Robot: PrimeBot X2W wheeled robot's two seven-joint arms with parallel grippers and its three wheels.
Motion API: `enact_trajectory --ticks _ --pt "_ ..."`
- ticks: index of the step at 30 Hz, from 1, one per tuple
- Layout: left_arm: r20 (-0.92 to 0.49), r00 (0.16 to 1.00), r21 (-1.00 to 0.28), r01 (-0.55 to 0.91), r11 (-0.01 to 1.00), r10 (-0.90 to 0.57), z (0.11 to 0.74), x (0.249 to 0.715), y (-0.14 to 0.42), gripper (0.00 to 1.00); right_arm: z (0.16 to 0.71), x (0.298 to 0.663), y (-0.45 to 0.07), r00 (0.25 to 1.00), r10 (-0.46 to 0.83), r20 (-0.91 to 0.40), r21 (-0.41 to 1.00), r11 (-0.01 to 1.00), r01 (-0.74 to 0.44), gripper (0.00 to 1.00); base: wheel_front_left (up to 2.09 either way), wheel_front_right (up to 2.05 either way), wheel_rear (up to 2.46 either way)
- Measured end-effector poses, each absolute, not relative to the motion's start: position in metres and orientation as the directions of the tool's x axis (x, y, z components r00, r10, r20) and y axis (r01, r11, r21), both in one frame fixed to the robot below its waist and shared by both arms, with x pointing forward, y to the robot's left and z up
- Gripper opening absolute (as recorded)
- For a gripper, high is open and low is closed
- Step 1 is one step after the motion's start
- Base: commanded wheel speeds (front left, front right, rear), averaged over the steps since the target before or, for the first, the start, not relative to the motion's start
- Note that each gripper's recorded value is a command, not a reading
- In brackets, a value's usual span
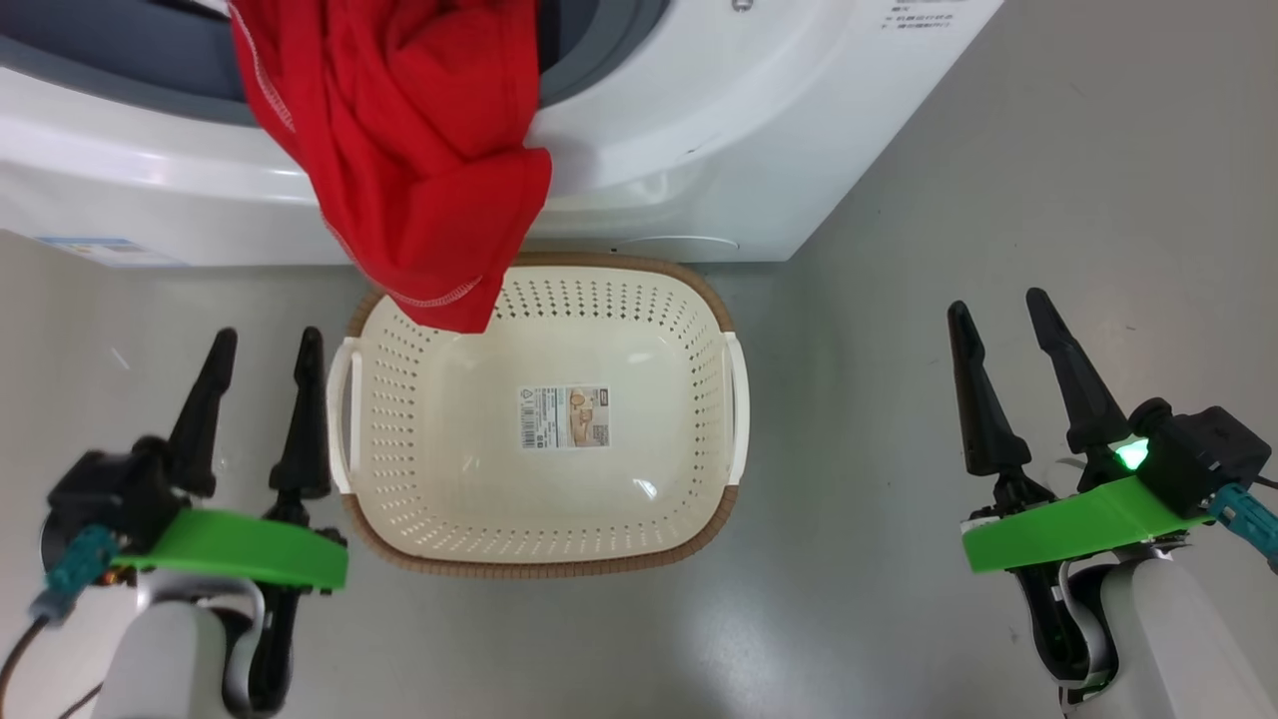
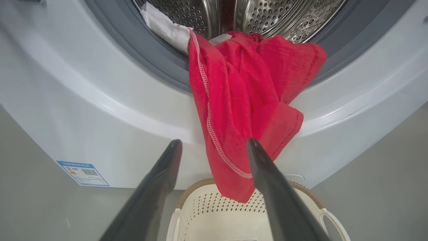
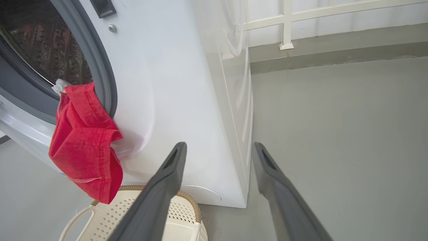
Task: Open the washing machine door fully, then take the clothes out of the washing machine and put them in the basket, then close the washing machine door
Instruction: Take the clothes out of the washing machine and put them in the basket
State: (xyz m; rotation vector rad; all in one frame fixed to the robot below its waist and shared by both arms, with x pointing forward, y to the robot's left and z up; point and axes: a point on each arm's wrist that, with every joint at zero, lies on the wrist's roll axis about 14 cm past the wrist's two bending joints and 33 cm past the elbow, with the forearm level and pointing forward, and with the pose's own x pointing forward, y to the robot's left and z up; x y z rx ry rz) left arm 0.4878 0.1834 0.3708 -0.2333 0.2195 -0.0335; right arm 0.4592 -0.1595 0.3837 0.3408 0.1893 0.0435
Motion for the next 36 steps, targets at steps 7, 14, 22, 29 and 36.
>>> enact_trajectory --ticks 7,14,22,29,36 --pt "-0.181 0.983 -0.224 -0.009 0.975 -0.033 0.384 0.47 0.192 1.0 0.383 0.455 -0.16 0.98 0.072 -0.184 0.333 0.943 -0.007 1.0 0.0 0.0 0.0" --pt "-0.164 0.986 -0.229 -0.008 0.973 -0.03 0.389 0.467 0.191 1.0 0.382 0.455 -0.162 0.98 0.065 -0.186 0.331 0.944 0.0 1.0 0.0 0.0 0.0" --pt "-0.155 0.984 -0.236 0.048 0.97 -0.086 0.39 0.475 0.176 1.0 0.378 0.456 -0.161 0.978 0.069 -0.195 0.333 0.943 0.0 1.0 0.0 0.0 0.0" --pt "-0.068 0.988 -0.219 0.118 0.969 -0.136 0.42 0.519 0.173 1.0 0.372 0.457 -0.157 0.975 0.08 -0.205 0.335 0.942 -0.006 1.0 0.0 0.0 0.0" --pt "-0.065 0.973 -0.197 0.203 0.959 -0.22 0.454 0.574 0.158 1.0 0.369 0.461 -0.153 0.974 0.091 -0.207 0.34 0.94 -0.016 1.0 0.0 0.0 0.0"
